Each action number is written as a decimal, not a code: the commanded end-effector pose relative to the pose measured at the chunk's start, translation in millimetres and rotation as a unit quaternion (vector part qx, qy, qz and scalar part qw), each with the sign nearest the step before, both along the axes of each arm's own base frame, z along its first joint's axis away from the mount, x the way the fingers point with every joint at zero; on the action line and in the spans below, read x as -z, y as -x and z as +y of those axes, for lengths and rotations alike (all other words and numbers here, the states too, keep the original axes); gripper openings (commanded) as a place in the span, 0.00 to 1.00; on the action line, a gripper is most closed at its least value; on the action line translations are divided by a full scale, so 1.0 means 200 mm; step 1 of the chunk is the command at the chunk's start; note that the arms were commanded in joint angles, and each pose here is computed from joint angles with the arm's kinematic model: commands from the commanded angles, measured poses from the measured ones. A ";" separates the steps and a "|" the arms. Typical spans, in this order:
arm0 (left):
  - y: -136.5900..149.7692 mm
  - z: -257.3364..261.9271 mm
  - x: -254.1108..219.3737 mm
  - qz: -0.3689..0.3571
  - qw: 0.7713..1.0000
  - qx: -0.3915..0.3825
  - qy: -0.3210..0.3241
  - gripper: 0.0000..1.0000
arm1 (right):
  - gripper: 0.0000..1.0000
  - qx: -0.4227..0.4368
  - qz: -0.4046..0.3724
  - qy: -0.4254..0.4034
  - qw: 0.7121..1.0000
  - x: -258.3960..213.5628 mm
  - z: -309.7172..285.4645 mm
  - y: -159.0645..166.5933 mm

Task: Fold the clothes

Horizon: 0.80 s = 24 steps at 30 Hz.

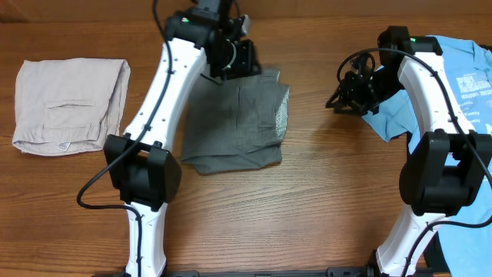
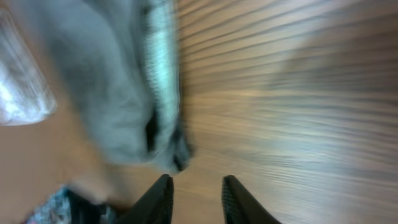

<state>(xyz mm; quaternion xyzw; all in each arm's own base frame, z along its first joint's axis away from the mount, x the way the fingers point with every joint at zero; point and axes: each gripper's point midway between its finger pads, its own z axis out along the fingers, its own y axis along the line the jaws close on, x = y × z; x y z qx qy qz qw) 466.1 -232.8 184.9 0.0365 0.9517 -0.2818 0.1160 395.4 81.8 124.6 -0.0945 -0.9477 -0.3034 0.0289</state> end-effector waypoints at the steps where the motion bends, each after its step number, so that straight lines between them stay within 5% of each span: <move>1: -0.04 0.05 0.07 -0.010 0.999 -0.003 -0.034 0.04 | 0.04 -0.063 -0.063 -0.115 0.989 -0.25 0.25 0.03; 10: -0.10 -0.03 0.27 -0.019 0.997 0.003 -0.080 0.04 | 0.04 -0.157 -0.077 -0.119 0.977 -0.07 0.63 0.14; 17: -0.13 -0.04 0.48 0.004 0.996 0.005 -0.088 0.04 | 0.04 -0.113 -0.071 -0.032 0.991 0.17 0.71 0.10; 24: -0.16 -0.06 0.69 0.030 0.995 -0.001 -0.090 0.04 | 0.04 -0.077 -0.055 -0.028 0.995 0.41 0.74 0.16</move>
